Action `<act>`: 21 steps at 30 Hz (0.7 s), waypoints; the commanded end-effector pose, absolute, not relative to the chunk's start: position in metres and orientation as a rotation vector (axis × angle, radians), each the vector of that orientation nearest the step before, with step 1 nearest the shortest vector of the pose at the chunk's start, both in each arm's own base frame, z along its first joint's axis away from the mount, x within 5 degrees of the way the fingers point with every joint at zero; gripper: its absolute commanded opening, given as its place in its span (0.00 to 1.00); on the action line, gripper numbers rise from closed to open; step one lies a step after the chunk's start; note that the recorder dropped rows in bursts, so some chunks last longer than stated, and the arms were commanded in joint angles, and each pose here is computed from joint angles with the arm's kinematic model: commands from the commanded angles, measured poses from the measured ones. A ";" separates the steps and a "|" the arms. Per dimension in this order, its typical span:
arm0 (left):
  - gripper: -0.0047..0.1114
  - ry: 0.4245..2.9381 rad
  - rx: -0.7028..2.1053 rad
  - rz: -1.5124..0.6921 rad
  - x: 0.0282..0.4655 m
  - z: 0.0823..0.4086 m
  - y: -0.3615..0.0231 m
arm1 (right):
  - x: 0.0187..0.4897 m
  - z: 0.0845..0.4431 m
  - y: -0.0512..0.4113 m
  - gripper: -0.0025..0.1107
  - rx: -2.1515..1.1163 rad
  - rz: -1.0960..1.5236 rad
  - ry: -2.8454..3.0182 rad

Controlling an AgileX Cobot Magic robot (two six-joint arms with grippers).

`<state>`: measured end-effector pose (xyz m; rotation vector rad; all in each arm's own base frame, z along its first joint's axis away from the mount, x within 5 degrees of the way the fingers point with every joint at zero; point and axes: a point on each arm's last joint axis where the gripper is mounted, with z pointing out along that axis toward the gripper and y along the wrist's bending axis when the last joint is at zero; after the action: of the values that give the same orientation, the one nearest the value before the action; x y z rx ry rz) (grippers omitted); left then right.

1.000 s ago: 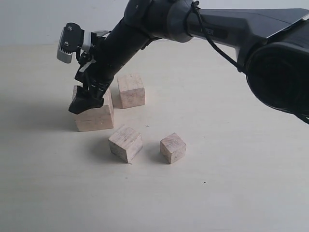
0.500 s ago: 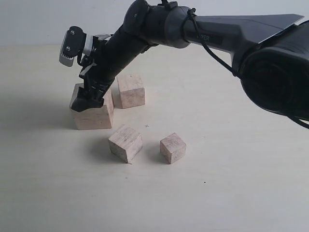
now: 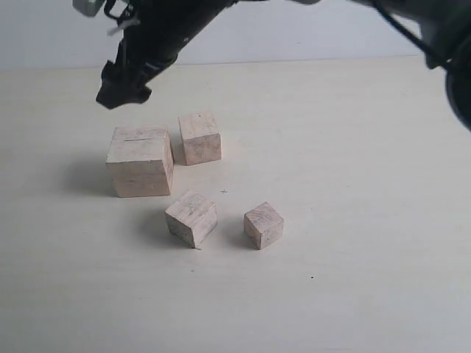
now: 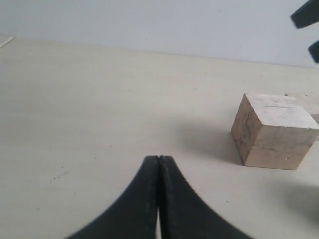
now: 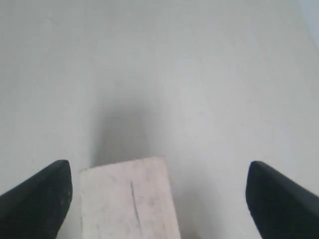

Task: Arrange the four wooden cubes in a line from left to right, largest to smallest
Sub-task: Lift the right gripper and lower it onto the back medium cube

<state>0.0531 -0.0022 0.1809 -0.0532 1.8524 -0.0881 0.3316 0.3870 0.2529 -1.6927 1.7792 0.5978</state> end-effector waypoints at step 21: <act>0.04 1.838 -0.058 -0.094 0.053 0.181 -0.002 | 0.386 0.216 0.339 0.74 -0.648 0.319 2.547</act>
<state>0.0531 -0.0022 0.1809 -0.0532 1.8524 -0.0881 0.3792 0.3458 0.2157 -0.7254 2.5102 0.2446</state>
